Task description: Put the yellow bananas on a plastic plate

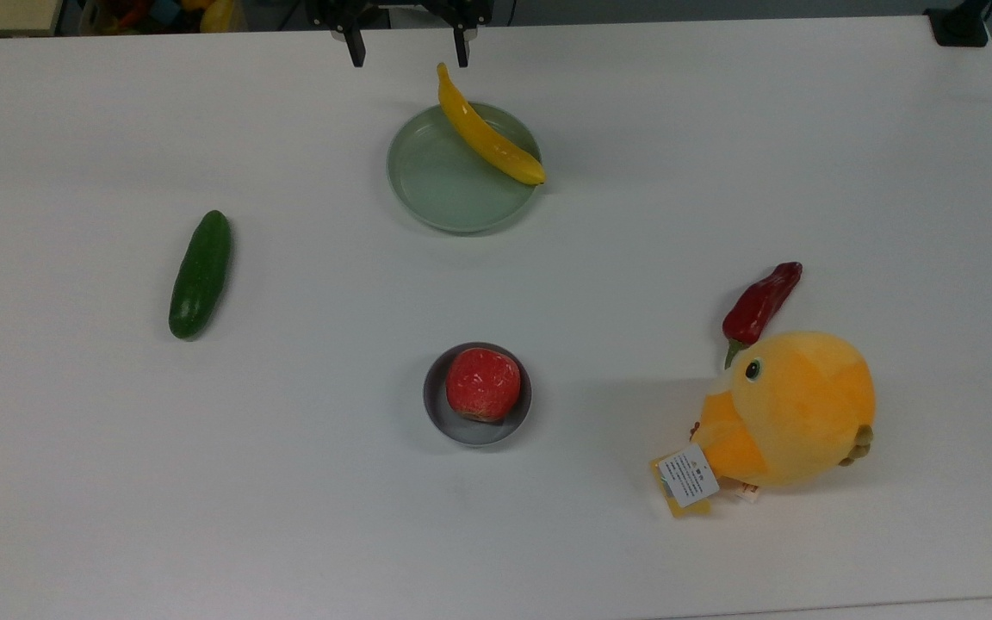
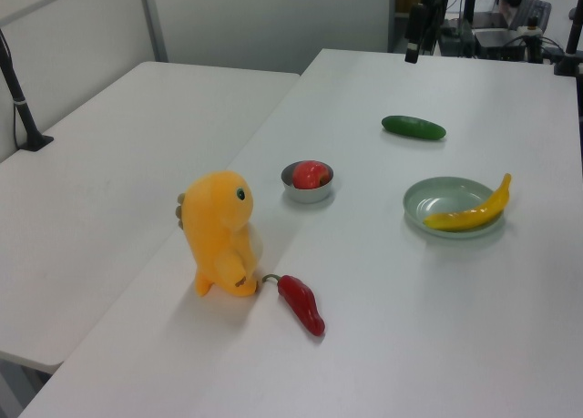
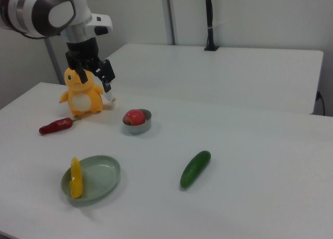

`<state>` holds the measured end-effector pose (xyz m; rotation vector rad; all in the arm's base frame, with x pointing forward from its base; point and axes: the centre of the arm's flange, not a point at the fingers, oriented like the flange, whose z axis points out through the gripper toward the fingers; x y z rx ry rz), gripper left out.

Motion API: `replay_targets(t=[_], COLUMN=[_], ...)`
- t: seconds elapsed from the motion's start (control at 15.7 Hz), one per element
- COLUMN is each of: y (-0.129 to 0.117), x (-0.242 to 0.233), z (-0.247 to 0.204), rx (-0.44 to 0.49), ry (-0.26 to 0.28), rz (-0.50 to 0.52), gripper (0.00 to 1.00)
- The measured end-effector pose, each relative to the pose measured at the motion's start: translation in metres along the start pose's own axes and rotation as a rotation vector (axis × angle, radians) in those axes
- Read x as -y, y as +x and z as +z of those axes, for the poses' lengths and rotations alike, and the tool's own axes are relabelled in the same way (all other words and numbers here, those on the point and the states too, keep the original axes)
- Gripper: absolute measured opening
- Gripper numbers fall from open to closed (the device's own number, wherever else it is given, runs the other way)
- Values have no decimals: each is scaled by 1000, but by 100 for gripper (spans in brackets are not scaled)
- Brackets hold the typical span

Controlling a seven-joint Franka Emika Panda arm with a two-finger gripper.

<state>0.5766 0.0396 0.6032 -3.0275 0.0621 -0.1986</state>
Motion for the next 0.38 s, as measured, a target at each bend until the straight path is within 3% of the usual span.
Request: replay_targets(t=[0.38], y=[-4], x=[13], z=[7], rx=[15], ry=[2], rz=[-24], gripper=[100])
